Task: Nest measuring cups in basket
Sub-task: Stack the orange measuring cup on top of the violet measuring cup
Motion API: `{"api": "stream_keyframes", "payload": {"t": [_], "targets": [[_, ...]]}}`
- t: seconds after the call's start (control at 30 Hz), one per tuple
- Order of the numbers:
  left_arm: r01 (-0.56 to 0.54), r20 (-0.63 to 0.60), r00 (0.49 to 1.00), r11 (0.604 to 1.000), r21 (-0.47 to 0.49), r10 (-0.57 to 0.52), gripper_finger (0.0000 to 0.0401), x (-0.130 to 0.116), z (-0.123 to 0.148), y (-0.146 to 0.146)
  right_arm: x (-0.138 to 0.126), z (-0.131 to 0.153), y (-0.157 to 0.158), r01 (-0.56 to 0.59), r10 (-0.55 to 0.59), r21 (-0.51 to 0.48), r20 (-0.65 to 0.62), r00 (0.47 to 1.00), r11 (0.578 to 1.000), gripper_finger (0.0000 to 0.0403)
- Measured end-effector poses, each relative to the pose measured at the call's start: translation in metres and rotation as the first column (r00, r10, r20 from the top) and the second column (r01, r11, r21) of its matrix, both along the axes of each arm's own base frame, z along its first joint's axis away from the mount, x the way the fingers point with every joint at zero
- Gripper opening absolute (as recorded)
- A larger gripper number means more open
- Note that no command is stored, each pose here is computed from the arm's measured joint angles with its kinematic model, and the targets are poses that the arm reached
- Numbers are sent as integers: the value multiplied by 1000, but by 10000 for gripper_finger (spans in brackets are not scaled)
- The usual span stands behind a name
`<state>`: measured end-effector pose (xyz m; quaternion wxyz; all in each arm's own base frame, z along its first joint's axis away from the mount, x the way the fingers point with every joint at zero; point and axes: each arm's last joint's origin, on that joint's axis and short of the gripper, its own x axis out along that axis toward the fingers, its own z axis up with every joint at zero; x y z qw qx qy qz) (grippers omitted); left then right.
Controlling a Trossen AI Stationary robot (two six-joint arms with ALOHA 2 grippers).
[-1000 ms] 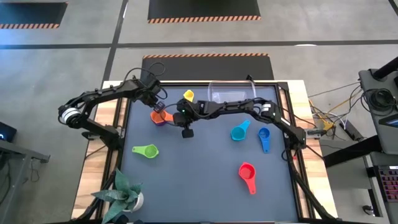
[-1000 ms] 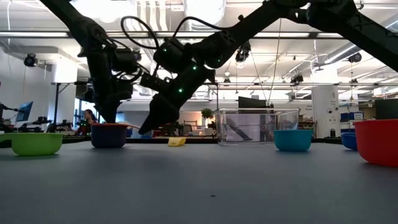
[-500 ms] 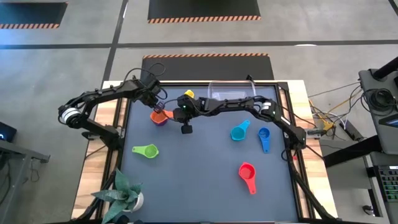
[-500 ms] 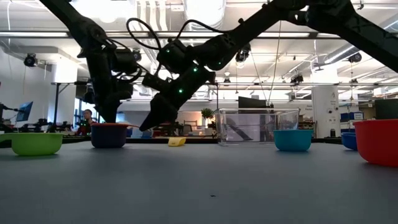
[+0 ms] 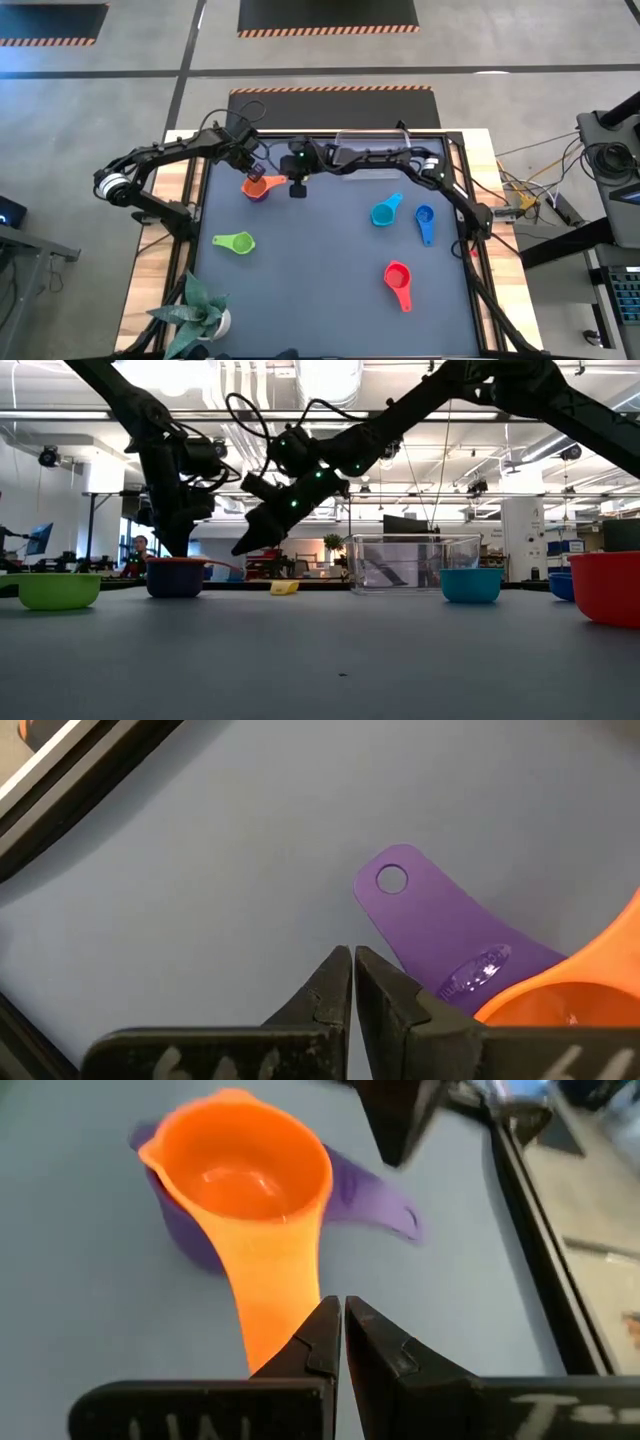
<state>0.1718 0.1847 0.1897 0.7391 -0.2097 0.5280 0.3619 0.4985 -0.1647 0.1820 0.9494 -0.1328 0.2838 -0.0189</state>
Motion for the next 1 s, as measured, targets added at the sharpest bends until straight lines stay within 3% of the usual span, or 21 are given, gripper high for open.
{"api": "stream_keyframes", "payload": {"t": [0.17, 0.4, 0.57, 0.77, 1.0], "targets": [[3, -1, 1000, 1000, 1, -3, 0, 0, 0, 0, -8, 15, 9, -98, 102, 87, -33, 994, 991, 9], [7, 1, 1000, 1000, 5, -7, 0, 0, 0, 0, -6, -13, 18, -156, 175, 161, -116, 978, 975, 9], [10, 2, 1000, 1000, 9, -10, 0, 1, 0, 1, 2, -32, 11, -82, 91, 94, -100, 991, 992, 9], [11, 3, 1000, 1000, 9, -11, 0, 1, 0, 1, 11, -28, 1, -19, 20, -29, 35, 999, 999, 9], [14, 16, 1000, 1000, 10, -14, 0, 2, 1, 1, 10, -28, -2, 41, -41, 12, 33, 999, 999, 9]]}}
